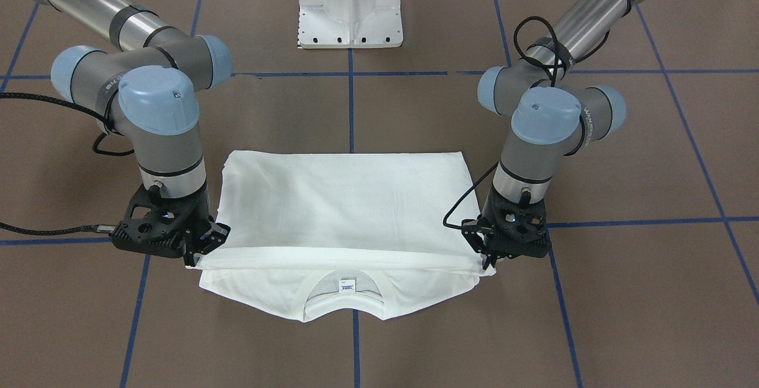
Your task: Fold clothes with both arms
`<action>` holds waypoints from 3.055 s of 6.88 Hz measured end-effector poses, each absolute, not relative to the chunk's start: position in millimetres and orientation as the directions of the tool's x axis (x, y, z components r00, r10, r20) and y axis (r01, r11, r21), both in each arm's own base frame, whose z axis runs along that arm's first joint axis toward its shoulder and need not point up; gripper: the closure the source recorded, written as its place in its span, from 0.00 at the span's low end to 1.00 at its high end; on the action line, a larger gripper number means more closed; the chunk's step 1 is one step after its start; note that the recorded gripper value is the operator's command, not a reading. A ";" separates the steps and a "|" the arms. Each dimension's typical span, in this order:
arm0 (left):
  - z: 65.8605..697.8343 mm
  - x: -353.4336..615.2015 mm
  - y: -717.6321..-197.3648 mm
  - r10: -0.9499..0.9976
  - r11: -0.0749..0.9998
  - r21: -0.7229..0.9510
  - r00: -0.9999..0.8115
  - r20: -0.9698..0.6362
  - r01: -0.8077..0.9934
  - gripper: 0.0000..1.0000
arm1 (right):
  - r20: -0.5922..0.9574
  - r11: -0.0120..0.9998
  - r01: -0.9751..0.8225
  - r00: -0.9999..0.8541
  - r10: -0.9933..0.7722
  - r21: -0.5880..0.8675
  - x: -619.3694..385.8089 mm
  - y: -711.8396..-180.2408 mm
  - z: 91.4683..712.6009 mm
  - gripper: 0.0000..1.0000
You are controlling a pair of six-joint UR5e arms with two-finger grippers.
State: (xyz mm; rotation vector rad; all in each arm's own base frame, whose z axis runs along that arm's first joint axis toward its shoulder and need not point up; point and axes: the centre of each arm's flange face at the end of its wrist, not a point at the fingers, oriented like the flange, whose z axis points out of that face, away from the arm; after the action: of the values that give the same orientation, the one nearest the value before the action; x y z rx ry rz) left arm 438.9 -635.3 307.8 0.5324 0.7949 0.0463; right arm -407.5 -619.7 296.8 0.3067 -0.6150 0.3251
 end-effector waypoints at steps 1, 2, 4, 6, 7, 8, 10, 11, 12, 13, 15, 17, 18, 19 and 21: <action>306.1 438.3 -634.3 0.243 0.864 0.477 0.700 -0.671 0.158 0.00 | 0.601 0.905 -0.386 0.772 0.209 0.180 -408.7 -620.8 300.5 0.00; 301.9 435.5 -631.5 0.268 0.855 0.497 0.693 -0.669 0.150 0.00 | 0.602 0.906 -0.384 0.771 0.208 0.179 -408.6 -620.8 300.8 0.00; 299.5 419.0 -605.7 0.338 0.835 0.538 0.664 -0.667 0.117 0.00 | 0.616 0.906 -0.381 0.763 0.196 0.183 -405.9 -618.4 299.1 0.00; 316.0 421.5 -537.0 0.353 0.855 0.509 0.613 -0.707 0.095 0.00 | 0.636 0.905 -0.378 0.751 0.177 0.195 -407.7 -611.1 296.8 0.00; 326.0 438.3 -491.7 0.331 0.883 0.461 0.581 -0.744 0.087 0.01 | 0.643 0.905 -0.375 0.747 0.169 0.199 -410.2 -607.0 293.7 0.00; 338.8 454.4 -455.2 0.306 0.904 0.420 0.563 -0.768 0.081 0.09 | 0.649 0.906 -0.373 0.743 0.163 0.201 -412.4 -603.2 290.4 0.00; 356.5 475.5 -421.3 0.266 0.921 0.379 0.566 -0.780 0.090 0.46 | 0.662 0.905 -0.374 0.734 0.153 0.205 -416.7 -598.3 284.9 0.00; 357.4 481.5 -414.6 0.252 0.926 0.365 0.564 -0.786 0.095 0.72 | 0.668 0.904 -0.374 0.729 0.149 0.207 -418.2 -596.8 283.2 0.00; 355.8 484.4 -411.9 0.245 0.929 0.357 0.560 -0.792 0.099 1.00 | 0.670 0.904 -0.375 0.728 0.148 0.208 -418.5 -596.4 282.4 0.00; 353.6 485.6 -410.9 0.242 0.930 0.354 0.556 -0.795 0.101 1.00 | 0.672 0.903 -0.374 0.726 0.146 0.209 -418.6 -595.9 281.5 0.00; 351.3 485.4 -410.3 0.245 0.929 0.357 0.553 -0.796 0.101 1.00 | 0.672 0.904 -0.372 0.727 0.143 0.210 -419.7 -594.7 281.4 0.00; 364.2 470.4 -412.9 0.295 0.911 0.406 0.571 -0.766 0.073 1.00 | 0.674 0.904 -0.372 0.725 0.142 0.210 -421.0 -593.1 280.4 0.00; 382.1 446.5 -419.4 0.354 0.883 0.467 0.593 -0.724 0.042 1.00 | 0.676 0.904 -0.371 0.724 0.140 0.210 -422.0 -591.6 278.9 0.00; 406.4 404.7 -444.3 0.412 0.838 0.545 0.633 -0.655 0.019 1.00 | 0.679 0.905 -0.370 0.721 0.137 0.210 -424.1 -588.8 276.8 0.00; 460.6 321.4 -529.6 0.440 0.768 0.640 0.751 -0.493 -0.030 1.00 | 0.693 0.907 -0.372 0.707 0.140 0.197 -435.2 -577.1 269.9 0.00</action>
State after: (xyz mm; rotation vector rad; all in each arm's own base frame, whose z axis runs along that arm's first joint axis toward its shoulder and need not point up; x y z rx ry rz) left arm 321.4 -529.6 460.6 0.6528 0.6806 0.2772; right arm -435.2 -577.1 269.9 0.3373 -0.7341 0.2904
